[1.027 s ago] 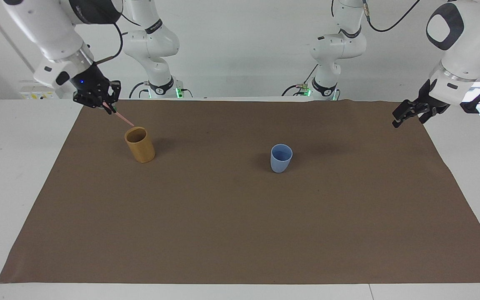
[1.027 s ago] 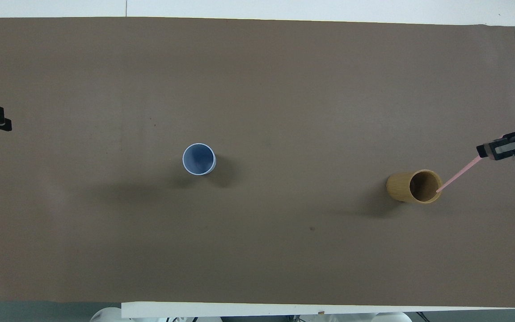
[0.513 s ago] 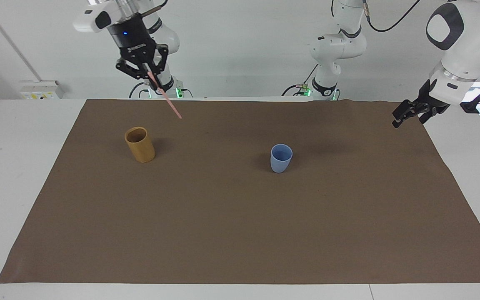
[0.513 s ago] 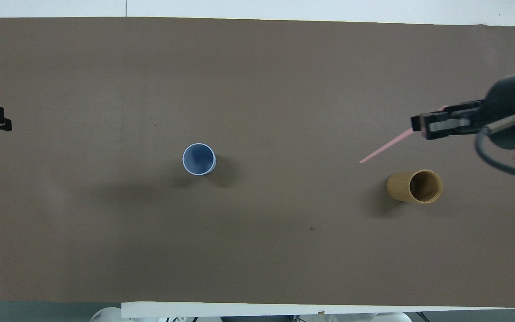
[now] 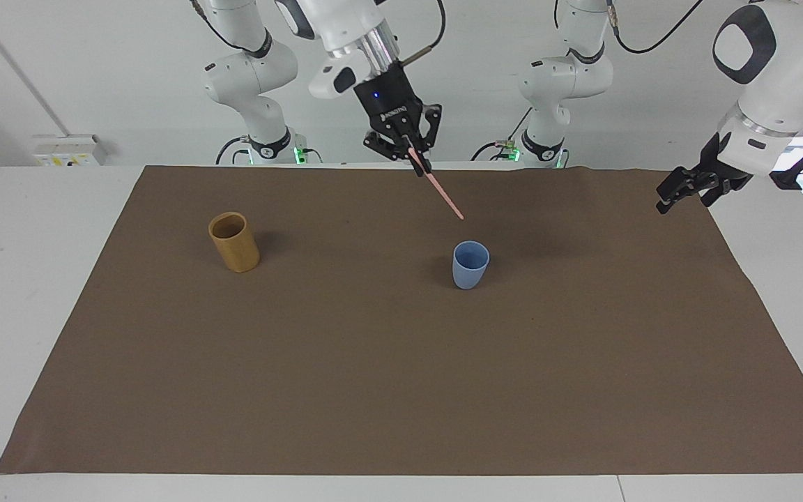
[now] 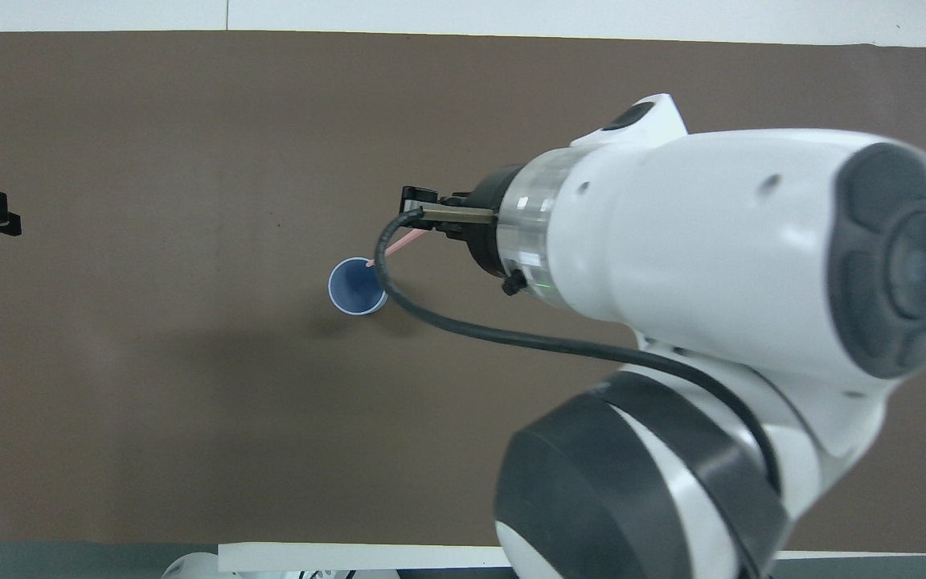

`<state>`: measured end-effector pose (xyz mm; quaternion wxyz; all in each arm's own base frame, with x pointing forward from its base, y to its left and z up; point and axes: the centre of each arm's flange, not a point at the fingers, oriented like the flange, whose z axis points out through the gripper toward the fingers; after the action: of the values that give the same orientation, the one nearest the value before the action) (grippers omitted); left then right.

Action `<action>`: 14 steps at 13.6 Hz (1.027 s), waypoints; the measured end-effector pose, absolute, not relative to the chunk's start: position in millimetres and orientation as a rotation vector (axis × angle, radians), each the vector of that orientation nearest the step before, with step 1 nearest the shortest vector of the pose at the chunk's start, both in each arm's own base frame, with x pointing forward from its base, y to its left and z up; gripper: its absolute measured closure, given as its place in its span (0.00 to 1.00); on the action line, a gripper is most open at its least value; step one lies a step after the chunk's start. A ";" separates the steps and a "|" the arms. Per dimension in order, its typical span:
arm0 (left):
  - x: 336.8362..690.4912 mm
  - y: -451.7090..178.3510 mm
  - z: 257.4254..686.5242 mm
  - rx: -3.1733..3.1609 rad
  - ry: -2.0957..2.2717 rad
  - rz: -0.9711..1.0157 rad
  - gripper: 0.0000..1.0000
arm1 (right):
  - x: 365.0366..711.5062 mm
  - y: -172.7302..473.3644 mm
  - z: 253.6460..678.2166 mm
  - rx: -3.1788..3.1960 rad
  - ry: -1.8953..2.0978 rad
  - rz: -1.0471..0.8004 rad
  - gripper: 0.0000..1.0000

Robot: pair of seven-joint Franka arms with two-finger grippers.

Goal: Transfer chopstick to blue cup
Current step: 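Carry the chopstick over the blue cup and lower it in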

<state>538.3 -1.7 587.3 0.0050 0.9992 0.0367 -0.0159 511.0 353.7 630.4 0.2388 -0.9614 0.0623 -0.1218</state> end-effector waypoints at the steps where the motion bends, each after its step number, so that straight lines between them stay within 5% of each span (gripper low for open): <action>1: 538.3 -1.7 587.3 3.129 0.115 -0.050 0.00 | 519.5 362.8 612.2 -2.634 0.175 -0.334 0.91; 14: 538.3 -1.7 587.3 3.129 0.115 -0.050 0.00 | 507.9 391.3 508.8 -2.740 0.151 -0.186 0.87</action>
<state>538.3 -1.7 587.3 0.0050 0.9992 0.0367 -0.0159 507.9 391.3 508.8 0.1942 -0.9772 0.0538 -0.0665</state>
